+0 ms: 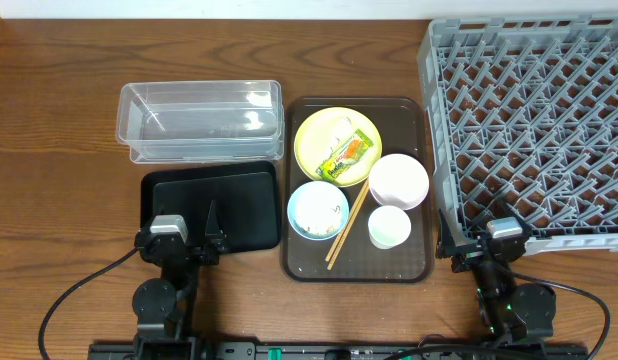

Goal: Sort waste into correct bins and load items into the dishwasher rack

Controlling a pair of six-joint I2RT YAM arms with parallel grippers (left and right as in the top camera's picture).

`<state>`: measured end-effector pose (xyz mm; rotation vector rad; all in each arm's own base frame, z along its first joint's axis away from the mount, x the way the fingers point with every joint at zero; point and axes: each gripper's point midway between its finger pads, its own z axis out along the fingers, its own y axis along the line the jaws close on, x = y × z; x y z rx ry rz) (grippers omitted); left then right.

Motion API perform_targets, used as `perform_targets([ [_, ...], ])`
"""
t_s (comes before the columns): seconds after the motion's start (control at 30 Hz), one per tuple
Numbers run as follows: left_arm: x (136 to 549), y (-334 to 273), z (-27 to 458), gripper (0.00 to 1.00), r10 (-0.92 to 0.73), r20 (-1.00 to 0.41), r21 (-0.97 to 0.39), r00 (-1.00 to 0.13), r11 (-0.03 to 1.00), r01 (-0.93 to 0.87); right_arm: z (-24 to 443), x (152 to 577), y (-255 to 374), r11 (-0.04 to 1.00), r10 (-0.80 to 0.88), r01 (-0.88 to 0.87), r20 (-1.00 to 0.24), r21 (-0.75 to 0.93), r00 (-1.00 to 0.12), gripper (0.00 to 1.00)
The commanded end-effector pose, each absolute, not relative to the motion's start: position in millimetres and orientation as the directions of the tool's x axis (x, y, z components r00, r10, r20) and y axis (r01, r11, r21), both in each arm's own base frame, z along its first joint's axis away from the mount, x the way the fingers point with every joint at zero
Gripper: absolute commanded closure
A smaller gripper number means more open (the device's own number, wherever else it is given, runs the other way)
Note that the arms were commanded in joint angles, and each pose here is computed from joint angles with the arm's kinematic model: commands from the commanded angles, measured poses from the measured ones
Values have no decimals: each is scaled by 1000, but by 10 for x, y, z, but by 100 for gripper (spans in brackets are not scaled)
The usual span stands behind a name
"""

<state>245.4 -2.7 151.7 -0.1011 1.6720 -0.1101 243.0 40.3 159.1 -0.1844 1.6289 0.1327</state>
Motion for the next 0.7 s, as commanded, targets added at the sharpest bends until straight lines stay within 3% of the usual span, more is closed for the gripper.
perform_targets([
  [0.0,2441,-20,1372,8,-119,-981,-119,-153,993,-9,1588,2426,421,978,-44,-204,-997,-32,-58,1],
  [0.53,2435,-38,1429,8,-157,-976,-158,-153,987,-5,1624,2428,368,984,-44,-174,-997,-32,-68,1],
  [0.67,2416,-41,1517,8,-157,-965,-158,-210,987,-12,1766,2422,262,994,-3,-110,-994,9,-111,1],
])
